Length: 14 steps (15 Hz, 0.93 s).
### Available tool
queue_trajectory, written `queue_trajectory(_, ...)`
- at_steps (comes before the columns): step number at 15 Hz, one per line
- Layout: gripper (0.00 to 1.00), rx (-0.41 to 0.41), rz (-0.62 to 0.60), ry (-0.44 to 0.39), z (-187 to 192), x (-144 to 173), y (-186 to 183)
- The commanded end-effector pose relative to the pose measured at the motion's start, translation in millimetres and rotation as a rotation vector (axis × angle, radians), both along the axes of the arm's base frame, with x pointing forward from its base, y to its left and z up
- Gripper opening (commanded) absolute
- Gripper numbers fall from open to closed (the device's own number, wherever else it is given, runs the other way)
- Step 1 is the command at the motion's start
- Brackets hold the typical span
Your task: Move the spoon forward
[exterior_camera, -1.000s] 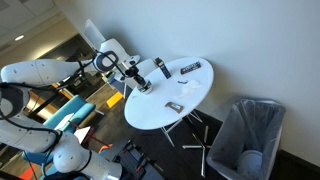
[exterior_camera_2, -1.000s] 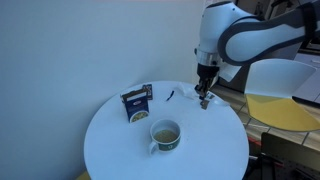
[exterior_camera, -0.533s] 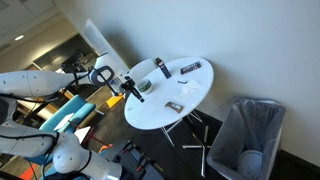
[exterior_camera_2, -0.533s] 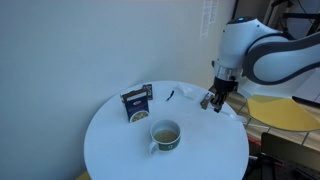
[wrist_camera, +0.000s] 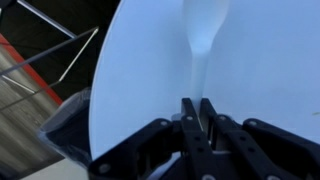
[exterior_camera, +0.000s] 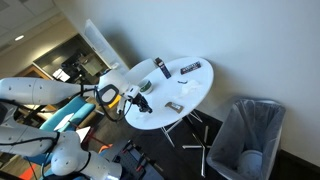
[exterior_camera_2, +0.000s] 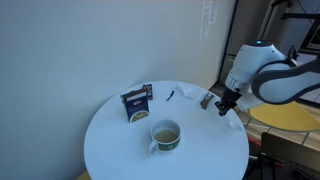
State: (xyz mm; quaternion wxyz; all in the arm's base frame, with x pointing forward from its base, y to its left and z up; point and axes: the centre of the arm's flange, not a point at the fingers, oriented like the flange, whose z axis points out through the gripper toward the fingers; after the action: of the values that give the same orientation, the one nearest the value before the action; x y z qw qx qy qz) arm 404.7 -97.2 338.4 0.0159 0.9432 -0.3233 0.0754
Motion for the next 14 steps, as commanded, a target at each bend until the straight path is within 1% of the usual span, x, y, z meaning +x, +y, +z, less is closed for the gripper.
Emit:
queue_trajectory(1, 0.03, 0.034, -0.200, 0.002, -14, -19, -13)
queue_trajectory(4, 0.03, 0.075, -0.355, -0.018, -16, -28, -23)
queue_trajectory(6, 0.03, 0.100, -0.457, -0.030, -17, -26, -26)
queue_trajectory(7, 0.37, 0.106, -0.492, -0.029, -17, -25, -26)
queue_trajectory(8, 0.38, 0.105, -0.519, -0.028, -15, -24, -25)
queue_trajectory(9, 0.43, 0.103, -0.535, -0.032, -13, -23, -24)
queue_trajectory(11, 0.58, 0.097, -0.538, -0.050, -2, -21, -23)
queue_trajectory(12, 0.66, 0.091, -0.495, -0.069, 10, -21, -22)
queue_trajectory(14, 0.80, 0.065, -0.428, -0.098, 39, -23, -18)
